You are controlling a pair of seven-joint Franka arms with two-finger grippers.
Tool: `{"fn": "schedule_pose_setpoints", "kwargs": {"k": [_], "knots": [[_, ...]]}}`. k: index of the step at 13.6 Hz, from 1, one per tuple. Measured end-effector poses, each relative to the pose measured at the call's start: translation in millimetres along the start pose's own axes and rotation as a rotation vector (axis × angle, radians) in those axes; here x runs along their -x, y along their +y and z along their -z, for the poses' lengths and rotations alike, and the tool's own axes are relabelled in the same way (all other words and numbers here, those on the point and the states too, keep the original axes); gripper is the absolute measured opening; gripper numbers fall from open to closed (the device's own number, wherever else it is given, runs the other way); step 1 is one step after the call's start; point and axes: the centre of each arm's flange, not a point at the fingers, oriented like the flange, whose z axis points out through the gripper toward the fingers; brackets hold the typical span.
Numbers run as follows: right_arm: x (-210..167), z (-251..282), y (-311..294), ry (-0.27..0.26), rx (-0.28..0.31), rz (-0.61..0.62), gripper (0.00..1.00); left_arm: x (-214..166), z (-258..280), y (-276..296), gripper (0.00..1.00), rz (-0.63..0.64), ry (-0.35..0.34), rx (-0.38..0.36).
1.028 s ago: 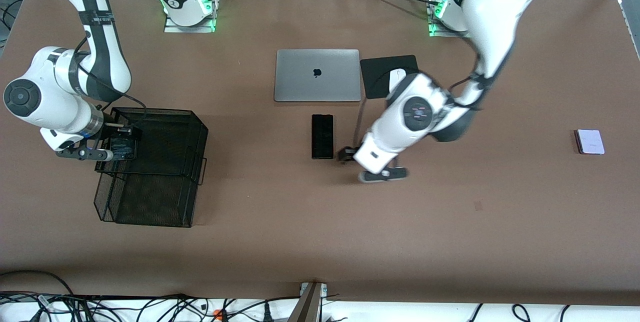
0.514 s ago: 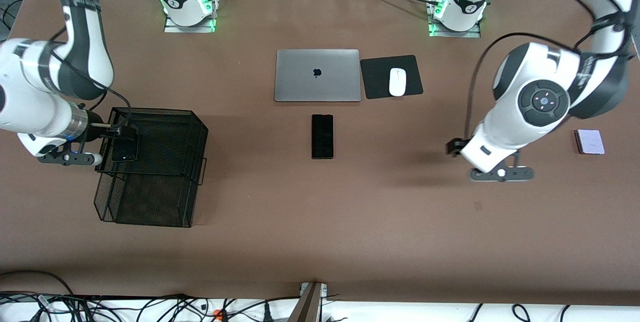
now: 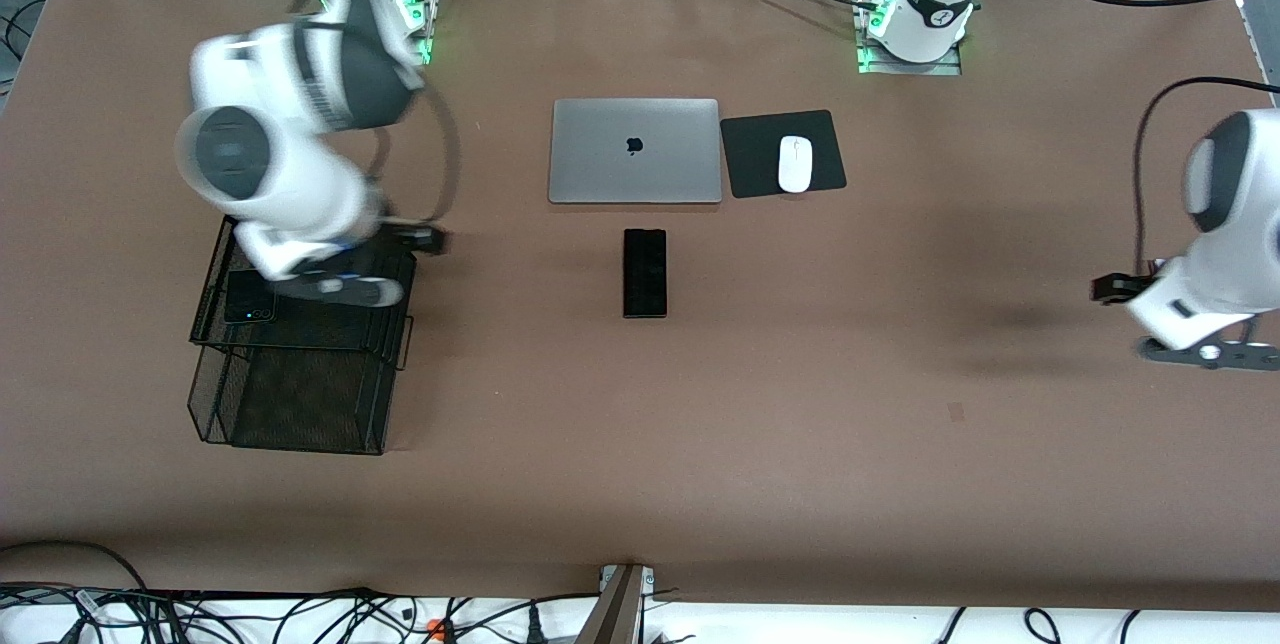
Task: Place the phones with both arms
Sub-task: 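Release the flip phone into the basket while the left gripper reaches the white phone, then grasp the tall phone with the right gripper while the left gripper grasps the white phone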
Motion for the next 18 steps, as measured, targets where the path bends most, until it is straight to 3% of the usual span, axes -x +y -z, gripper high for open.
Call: {"fn": "schedule_pose_setpoints", "kwargs": {"k": [2, 4, 7, 9, 11, 15, 18], "knots": [[19, -22, -77, 0.006, -0.024, -0.037, 1.0, 19, -51, -52, 1.0, 0.02, 0.053, 0.031], [40, -45, -150, 0.043, -0.044, -0.071, 1.0, 44, -109, -103, 1.0, 0.001, 0.117, 0.063], [75, -91, -229, 0.106, -0.085, -0.053, 1.0, 75, -197, -147, 1.0, -0.028, 0.153, 0.16], [83, -125, -247, 0.127, -0.083, -0.03, 1.0, 87, -248, -154, 1.0, -0.052, 0.178, 0.259], [83, -163, -255, 0.14, -0.061, -0.011, 1.0, 94, -275, -160, 1.0, -0.076, 0.208, 0.303], [77, -232, -244, 0.175, -0.028, 0.035, 1.0, 92, -275, -172, 1.0, -0.067, 0.245, 0.291], [80, -250, -238, 0.175, -0.013, 0.044, 1.0, 95, -276, -177, 1.0, -0.055, 0.245, 0.289]]}}
